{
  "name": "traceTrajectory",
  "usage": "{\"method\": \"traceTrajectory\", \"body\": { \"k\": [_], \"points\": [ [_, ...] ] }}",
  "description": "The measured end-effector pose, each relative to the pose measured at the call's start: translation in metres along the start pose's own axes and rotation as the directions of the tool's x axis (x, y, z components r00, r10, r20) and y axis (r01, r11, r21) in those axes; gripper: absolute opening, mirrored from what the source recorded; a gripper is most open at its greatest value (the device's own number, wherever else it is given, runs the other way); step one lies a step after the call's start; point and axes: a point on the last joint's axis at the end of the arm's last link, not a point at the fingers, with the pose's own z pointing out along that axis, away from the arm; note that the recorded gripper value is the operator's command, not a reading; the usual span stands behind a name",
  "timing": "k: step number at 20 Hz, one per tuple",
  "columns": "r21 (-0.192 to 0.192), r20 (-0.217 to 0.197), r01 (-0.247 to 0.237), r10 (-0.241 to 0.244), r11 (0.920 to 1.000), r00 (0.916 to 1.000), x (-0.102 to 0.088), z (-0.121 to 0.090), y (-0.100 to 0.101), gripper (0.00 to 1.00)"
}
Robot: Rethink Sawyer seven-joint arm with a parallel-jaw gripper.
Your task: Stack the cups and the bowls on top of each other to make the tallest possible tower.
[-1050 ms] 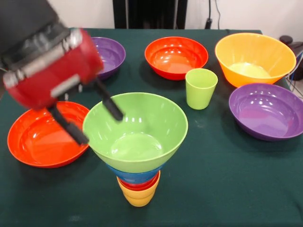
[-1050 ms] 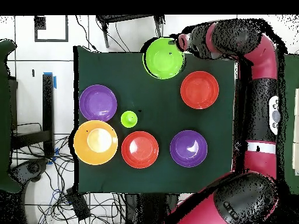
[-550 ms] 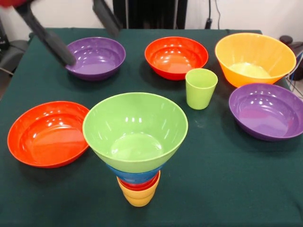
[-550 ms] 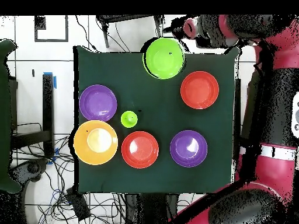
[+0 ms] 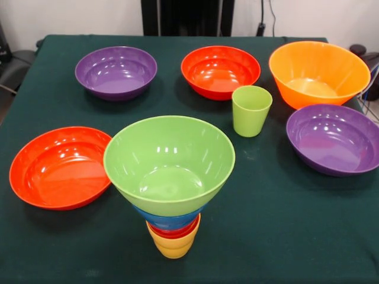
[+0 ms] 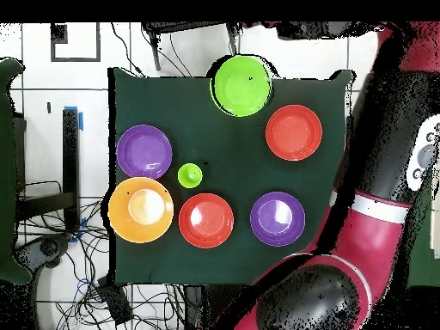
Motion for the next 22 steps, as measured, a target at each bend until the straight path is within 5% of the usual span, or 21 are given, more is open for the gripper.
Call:
{"method": "traceTrajectory", "body": {
  "k": [11, 22],
  "points": [
    [0.049, 0.083, 0.038, -0.042, 0.9981, 0.9956, -0.015, 0.008, 0.017, 1.00],
    [0.116, 0.154, 0.052, -0.069, 0.9919, 0.9857, 0.029, -0.029, 0.017, 1.00]
  ]
}}
